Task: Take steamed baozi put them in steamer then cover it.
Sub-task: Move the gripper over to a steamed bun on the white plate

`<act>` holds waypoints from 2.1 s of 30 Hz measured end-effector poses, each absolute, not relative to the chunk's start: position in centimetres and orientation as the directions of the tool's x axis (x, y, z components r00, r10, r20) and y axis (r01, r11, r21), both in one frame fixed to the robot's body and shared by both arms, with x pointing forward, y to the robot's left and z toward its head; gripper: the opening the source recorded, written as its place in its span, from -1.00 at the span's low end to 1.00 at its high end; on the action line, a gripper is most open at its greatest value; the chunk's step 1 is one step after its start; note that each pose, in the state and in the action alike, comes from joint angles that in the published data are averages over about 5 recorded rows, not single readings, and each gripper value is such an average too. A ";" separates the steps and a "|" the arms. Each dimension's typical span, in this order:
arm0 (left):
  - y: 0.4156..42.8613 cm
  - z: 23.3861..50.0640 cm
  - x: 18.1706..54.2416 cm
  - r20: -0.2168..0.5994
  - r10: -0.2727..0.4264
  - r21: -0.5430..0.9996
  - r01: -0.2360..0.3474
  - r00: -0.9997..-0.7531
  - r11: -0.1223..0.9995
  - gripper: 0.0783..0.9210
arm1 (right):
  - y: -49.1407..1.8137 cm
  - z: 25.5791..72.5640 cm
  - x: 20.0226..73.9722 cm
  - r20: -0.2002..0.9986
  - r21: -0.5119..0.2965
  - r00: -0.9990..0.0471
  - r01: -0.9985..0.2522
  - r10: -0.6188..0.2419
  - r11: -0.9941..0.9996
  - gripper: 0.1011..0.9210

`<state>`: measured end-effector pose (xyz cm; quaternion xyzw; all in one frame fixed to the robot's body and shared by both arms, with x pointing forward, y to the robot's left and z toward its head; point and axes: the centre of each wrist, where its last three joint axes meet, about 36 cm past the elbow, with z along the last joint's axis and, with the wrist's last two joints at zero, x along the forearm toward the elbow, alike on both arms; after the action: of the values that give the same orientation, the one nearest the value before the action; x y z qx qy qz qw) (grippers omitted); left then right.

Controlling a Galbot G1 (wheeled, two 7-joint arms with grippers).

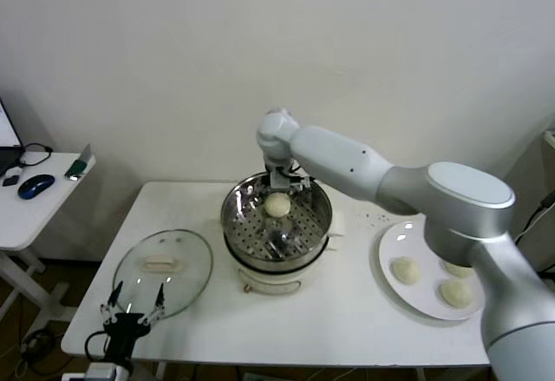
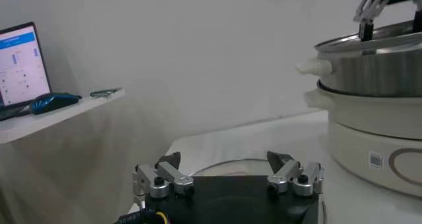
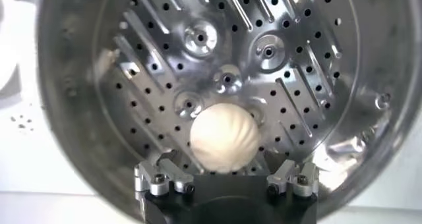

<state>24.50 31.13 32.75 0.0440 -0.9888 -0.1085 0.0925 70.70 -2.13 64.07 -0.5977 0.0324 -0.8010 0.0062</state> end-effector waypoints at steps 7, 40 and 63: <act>30.6 33.1 24.6 0.166 -0.097 0.221 -0.059 -0.981 0.974 0.77 | -8.7 68.1 70.5 0.949 -0.170 -0.295 -0.192 -0.108 -0.967 0.76; 29.6 34.6 24.3 0.152 -0.074 0.229 -0.038 -0.986 0.973 0.77 | -39.8 49.7 62.0 0.984 -0.074 -0.072 -0.997 -0.163 -0.005 0.76; 29.4 34.1 24.3 0.161 -0.078 0.238 -0.037 -0.984 0.971 0.77 | -41.2 44.3 62.5 0.989 -0.026 -0.036 -0.997 -0.142 0.069 0.65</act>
<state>24.32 29.36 34.14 0.0291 -0.9890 -0.1179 0.0850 62.54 -41.21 44.32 -0.5097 0.5589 -0.4535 -0.4714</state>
